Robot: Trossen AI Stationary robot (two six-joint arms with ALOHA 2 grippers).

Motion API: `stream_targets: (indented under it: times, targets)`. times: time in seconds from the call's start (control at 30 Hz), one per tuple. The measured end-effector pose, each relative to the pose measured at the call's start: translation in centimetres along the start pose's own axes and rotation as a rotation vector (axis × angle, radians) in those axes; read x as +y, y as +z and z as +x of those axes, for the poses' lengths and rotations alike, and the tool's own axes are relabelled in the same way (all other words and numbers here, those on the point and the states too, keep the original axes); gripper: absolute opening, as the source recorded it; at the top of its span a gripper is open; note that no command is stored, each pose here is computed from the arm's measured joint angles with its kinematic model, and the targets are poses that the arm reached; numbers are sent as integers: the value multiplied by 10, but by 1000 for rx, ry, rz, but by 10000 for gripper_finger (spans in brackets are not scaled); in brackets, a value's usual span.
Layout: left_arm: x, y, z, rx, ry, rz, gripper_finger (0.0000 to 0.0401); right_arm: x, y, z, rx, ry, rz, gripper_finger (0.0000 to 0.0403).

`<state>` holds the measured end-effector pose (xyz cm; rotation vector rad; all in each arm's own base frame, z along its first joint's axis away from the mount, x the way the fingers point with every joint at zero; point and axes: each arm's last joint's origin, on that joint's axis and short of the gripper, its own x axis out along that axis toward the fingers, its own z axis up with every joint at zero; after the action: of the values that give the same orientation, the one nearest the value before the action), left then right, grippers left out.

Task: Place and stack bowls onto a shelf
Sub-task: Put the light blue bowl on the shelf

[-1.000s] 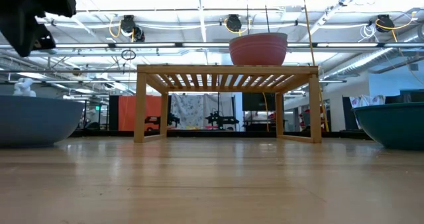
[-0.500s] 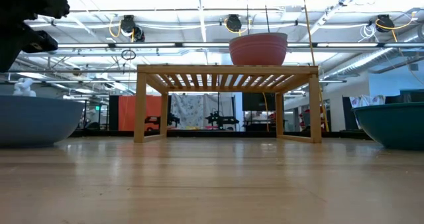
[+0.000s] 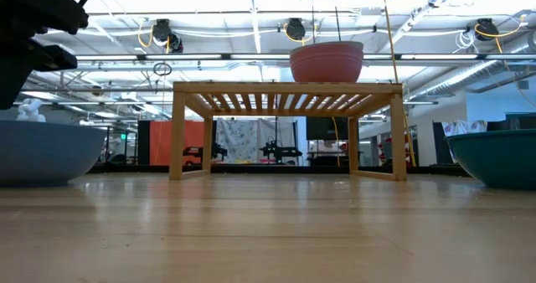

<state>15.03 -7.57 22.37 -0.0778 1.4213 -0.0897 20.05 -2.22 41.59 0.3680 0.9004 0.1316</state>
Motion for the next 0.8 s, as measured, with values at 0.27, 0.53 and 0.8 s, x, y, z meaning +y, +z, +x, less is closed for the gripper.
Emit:
stream_targets:
  times: [0.27,0.53,0.8]
  targets:
    - [-1,5,0,-64,6,11,110,0,0,0,0,0,0,102]
    - [-1,4,2,-64,15,-1,110,0,0,0,0,1,0,102]
    - [2,0,13,-45,23,-24,110,0,0,0,0,1,-1,102]
